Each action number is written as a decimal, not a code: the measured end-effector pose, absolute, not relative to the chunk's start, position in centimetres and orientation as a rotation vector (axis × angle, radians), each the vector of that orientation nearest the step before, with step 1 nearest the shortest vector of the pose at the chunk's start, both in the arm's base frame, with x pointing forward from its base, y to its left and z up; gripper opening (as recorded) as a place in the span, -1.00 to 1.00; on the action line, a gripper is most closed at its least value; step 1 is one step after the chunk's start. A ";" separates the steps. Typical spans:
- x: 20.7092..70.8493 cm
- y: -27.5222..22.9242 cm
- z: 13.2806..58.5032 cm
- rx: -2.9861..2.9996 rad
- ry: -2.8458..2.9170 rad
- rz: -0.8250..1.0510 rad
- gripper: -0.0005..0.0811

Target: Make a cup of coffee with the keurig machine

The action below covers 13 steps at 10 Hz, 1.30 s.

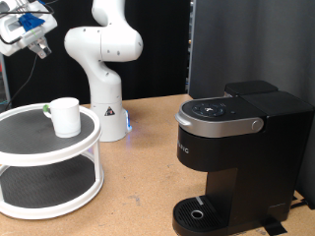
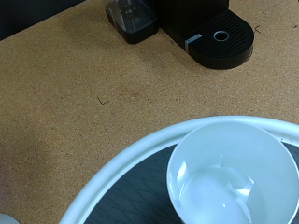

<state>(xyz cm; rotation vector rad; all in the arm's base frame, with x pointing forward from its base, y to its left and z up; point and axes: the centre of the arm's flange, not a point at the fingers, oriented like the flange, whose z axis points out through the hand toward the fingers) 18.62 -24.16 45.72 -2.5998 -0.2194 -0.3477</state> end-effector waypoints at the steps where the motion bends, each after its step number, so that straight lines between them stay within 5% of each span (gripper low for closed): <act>1: 18.6 -24.2 45.7 -2.600 -0.219 -0.348 -0.98; 13: 19.2 -23.7 43.4 -2.626 -0.306 -0.351 -0.98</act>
